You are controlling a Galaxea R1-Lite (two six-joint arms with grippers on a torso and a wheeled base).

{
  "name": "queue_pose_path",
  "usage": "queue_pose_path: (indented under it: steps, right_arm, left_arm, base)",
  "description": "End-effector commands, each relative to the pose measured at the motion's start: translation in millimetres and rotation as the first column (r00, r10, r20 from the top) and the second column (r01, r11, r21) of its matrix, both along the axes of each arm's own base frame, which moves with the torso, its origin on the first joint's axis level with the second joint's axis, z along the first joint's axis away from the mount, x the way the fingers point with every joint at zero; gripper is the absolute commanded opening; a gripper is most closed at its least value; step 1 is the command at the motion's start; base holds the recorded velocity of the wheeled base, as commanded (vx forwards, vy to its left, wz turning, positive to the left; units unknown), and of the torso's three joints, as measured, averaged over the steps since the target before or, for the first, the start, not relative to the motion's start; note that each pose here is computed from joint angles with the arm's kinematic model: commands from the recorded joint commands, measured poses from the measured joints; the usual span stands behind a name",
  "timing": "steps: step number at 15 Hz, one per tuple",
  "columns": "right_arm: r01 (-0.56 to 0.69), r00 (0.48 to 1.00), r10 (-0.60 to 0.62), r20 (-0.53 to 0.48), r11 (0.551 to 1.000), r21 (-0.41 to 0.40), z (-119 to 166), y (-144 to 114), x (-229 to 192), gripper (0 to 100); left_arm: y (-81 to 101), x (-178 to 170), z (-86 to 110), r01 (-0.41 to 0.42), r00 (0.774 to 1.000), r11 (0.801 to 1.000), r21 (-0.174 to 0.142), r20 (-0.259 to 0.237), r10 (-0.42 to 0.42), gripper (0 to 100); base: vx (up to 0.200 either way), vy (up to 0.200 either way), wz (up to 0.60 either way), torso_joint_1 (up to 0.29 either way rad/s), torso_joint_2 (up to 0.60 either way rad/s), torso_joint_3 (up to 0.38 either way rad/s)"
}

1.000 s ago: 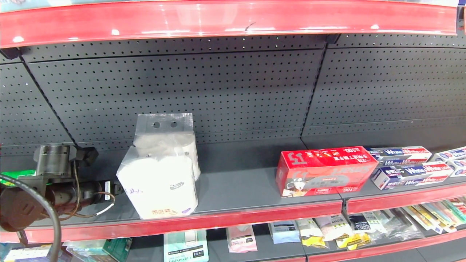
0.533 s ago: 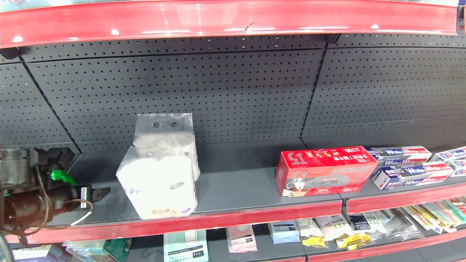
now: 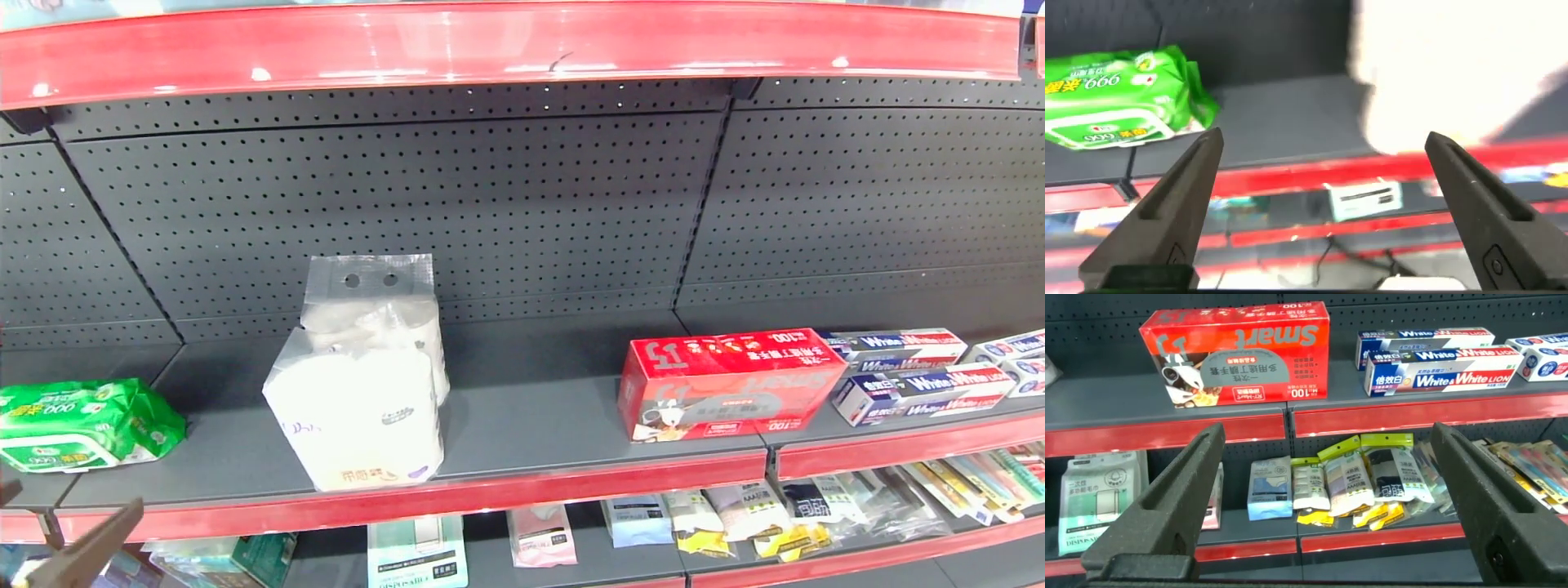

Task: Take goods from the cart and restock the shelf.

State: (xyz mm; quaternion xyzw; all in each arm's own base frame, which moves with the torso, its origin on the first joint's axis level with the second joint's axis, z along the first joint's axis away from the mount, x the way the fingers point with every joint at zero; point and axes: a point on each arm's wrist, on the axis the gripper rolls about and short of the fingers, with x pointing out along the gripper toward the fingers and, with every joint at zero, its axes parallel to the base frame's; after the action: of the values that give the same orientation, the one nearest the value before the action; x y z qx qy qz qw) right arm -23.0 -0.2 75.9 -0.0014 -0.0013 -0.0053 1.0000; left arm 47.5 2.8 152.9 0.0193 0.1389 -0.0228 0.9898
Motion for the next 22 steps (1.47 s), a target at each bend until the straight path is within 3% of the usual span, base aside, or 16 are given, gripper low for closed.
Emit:
queue_pose_path:
  steps: [1,3,4,5,6,7,8,9,11,12,16,22]
  right_arm:
    - [0.000,1.000,0.000,-0.001,1.000,0.000,0,0,0,100]
    - [0.000,1.000,0.000,-0.001,1.000,0.000,0,0,0,100]
    - [0.000,1.000,0.000,-0.001,1.000,0.000,0,0,0,100]
    - [0.000,1.000,0.000,-0.001,1.000,0.000,0,0,0,100]
    - [0.000,1.000,0.000,-0.001,1.000,0.000,0,0,0,100]
    - [0.000,1.000,0.000,-0.001,1.000,0.000,0,0,0,100]
    - [0.000,1.000,0.000,-0.001,1.000,0.000,0,0,0,100]
    - [0.000,1.000,0.000,-0.001,1.000,0.000,0,0,0,100]
    - [0.000,1.000,0.000,-0.001,1.000,-0.006,0,0,0,100]
    - [0.002,1.000,-0.002,-0.001,1.000,-0.006,0,0,0,100]
    - [-0.001,1.000,0.001,-0.001,1.000,-0.008,0,0,0,100]
    - [-0.001,1.000,0.001,-0.001,1.000,-0.003,0,0,0,100]
  left_arm:
    - [-11.3,-75,-55.4,0.156,0.975,0.987,0.033,0.153,-0.159,100]
    - [-8.4,-70,-65.8,0.050,0.989,0.998,0.030,0.138,-0.054,100]
    - [-5.6,-68,-65.6,-0.088,0.983,0.992,-0.086,0.155,0.101,100]
    - [-4.5,-68,-66.0,-0.137,0.976,0.983,-0.120,0.156,0.155,100]
    - [-4.4,-68,-66.7,-0.143,0.975,0.983,-0.113,0.158,0.160,100]
    - [-3.7,-63,-70.1,-0.144,0.958,0.987,-0.075,0.238,0.158,100]
    - [-5.0,-63,-63.6,-0.083,0.949,0.996,-0.031,0.301,0.089,100]
    - [-6.8,-63,-64.3,-0.004,0.955,1.000,0.000,0.297,0.004,100]
    - [-6.9,-63,-71.6,0.001,0.974,1.000,0.008,0.228,-0.002,100]
    - [-6.8,-63,-71.3,0.000,0.973,0.999,0.036,0.230,-0.009,100]
    - [-6.2,-63,-71.1,-0.031,0.973,0.998,0.055,0.232,0.017,100]
    - [-5.8,-63,-71.1,-0.050,0.972,0.998,0.040,0.232,0.040,100]
  base:
    - [0.000,0.000,0.00,0.000,0.00,0.000]
    - [0.000,0.000,0.00,0.000,0.00,0.000]
    - [0.000,0.000,0.00,0.000,0.00,0.000]
    - [0.000,0.000,0.00,0.000,0.00,0.000]
    - [0.000,0.000,0.00,0.000,0.00,0.000]
    - [0.000,0.000,0.00,0.000,0.00,0.000]
    - [0.000,0.000,0.00,0.000,0.00,0.000]
    - [0.000,0.000,0.00,0.000,0.00,0.000]
    - [0.000,0.000,0.00,0.000,0.00,0.000]
    - [0.000,0.000,0.00,0.000,0.00,0.000]
    - [0.000,0.000,0.30,0.001,0.00,0.000]
    - [0.000,0.000,0.10,0.000,0.00,0.000]
